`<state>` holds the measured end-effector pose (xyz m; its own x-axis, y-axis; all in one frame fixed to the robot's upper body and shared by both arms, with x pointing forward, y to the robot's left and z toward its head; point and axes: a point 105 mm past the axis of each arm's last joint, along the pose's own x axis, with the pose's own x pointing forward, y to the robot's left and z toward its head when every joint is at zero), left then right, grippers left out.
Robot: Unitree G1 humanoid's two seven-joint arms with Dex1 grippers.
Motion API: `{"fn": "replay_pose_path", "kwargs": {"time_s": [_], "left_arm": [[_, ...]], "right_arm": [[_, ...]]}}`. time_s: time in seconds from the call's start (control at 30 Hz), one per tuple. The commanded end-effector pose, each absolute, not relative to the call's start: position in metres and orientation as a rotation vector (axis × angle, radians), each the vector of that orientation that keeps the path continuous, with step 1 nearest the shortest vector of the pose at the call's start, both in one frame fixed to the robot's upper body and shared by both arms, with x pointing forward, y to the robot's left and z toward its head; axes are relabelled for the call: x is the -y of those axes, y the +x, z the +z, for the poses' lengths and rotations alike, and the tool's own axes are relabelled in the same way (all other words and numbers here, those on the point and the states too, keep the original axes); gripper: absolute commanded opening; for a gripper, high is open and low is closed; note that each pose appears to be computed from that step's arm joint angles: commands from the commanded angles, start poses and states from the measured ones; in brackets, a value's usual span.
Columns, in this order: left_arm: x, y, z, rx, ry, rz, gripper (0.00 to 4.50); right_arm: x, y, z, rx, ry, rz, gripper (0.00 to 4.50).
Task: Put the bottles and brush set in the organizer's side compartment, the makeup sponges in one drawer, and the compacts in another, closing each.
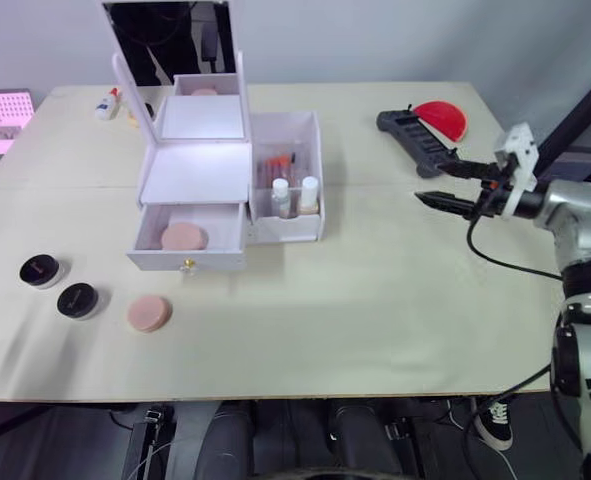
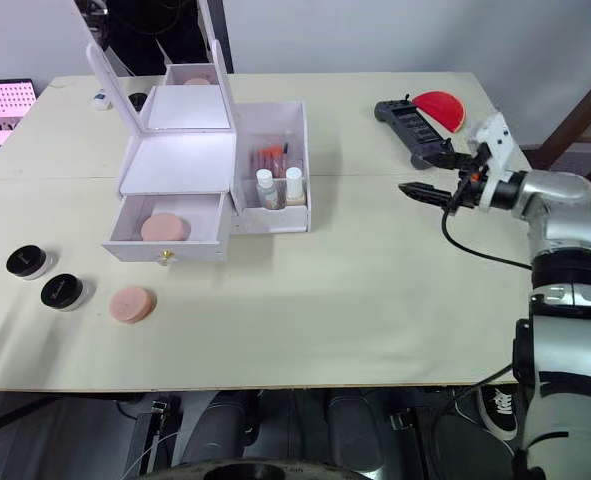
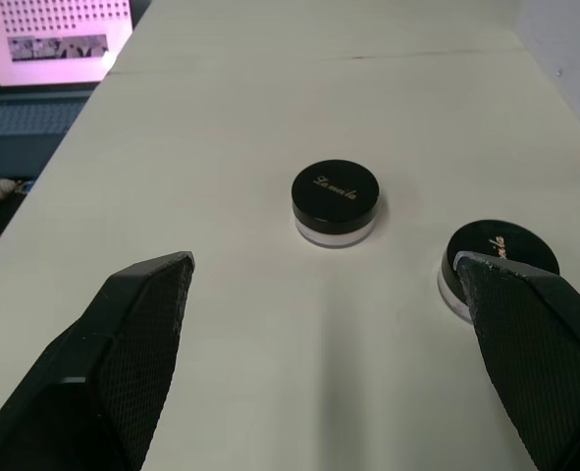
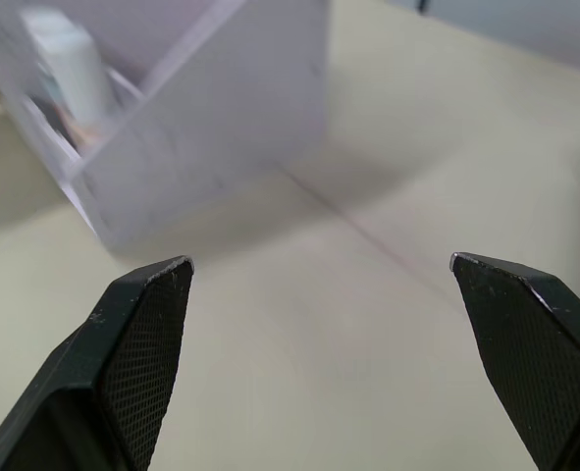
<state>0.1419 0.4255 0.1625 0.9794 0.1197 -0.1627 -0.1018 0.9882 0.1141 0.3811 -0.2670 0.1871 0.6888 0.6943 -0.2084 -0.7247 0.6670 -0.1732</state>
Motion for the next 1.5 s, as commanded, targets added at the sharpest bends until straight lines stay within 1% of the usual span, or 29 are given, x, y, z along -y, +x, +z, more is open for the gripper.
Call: {"fn": "replay_pose_path", "kwargs": {"time_s": [0.03, 0.1, 0.2, 0.3, 0.37, 0.5, 0.6, 0.63, 0.73, 0.77, 0.83, 0.9, 1.0, 1.13, 1.27, 1.5], "left_arm": [[-0.428, 0.138, 0.172, -0.140, 0.149, 0.125, 4.49], [-0.425, 0.141, 0.174, -0.126, 0.148, 0.117, 4.49], [-0.417, 0.152, 0.182, -0.100, 0.163, 0.085, 4.49], [-0.398, 0.163, 0.192, -0.093, 0.178, -0.001, 4.49], [-0.382, 0.167, 0.195, -0.114, 0.154, -0.067, 4.49], [-0.341, 0.170, 0.187, -0.234, 0.152, -0.200, 4.49], [-0.312, 0.169, 0.182, -0.289, 0.132, -0.297, 4.49], [-0.307, 0.169, 0.180, -0.309, 0.126, -0.306, 4.49], [-0.304, 0.177, 0.175, -0.320, 0.122, -0.239, 4.49], [-0.295, 0.179, 0.166, -0.357, 0.117, -0.232, 4.49], [-0.281, 0.180, 0.154, -0.406, 0.086, -0.221, 4.49], [-0.273, 0.181, 0.147, -0.426, 0.055, -0.201, 4.49], [-0.274, 0.183, 0.134, -0.470, 0.017, -0.133, 4.49], [-0.273, 0.193, 0.122, -0.483, -0.005, -0.053, 4.49], [-0.257, 0.203, 0.114, -0.484, -0.037, -0.056, 4.49], [-0.249, 0.214, 0.106, -0.515, -0.042, -0.057, 4.49]], "right_arm": [[0.279, 0.379, 0.190, -0.113, -0.275, 0.756, 4.50], [0.277, 0.380, 0.191, -0.109, -0.275, 0.760, 4.50], [0.257, 0.387, 0.207, -0.069, -0.259, 0.811, 4.50], [0.228, 0.383, 0.221, -0.089, -0.195, 0.956, 4.50], [0.204, 0.375, 0.234, -0.089, -0.164, 1.075, 4.50], [0.151, 0.348, 0.265, -0.082, -0.209, 1.332, 4.50], [0.119, 0.331, 0.281, -0.091, -0.281, 1.453, 4.50], [0.111, 0.326, 0.284, -0.089, -0.295, 1.484, 4.50], [0.086, 0.307, 0.295, -0.034, -0.378, 1.584, 4.50], [0.077, 0.299, 0.300, -0.029, -0.397, 1.617, 4.50], [0.071, 0.287, 0.305, -0.031, -0.420, 1.675, 4.50], [0.072, 0.283, 0.305, -0.051, -0.457, 1.703, 4.50], [0.075, 0.283, 0.305, -0.078, -0.498, 1.713, 4.50], [0.078, 0.288, 0.304, -0.074, -0.535, 1.700, 4.50], [0.078, 0.288, 0.303, -0.069, -0.518, 1.674, 4.50], [0.078, 0.289, 0.304, -0.064, -0.525, 1.660, 4.50]]}}
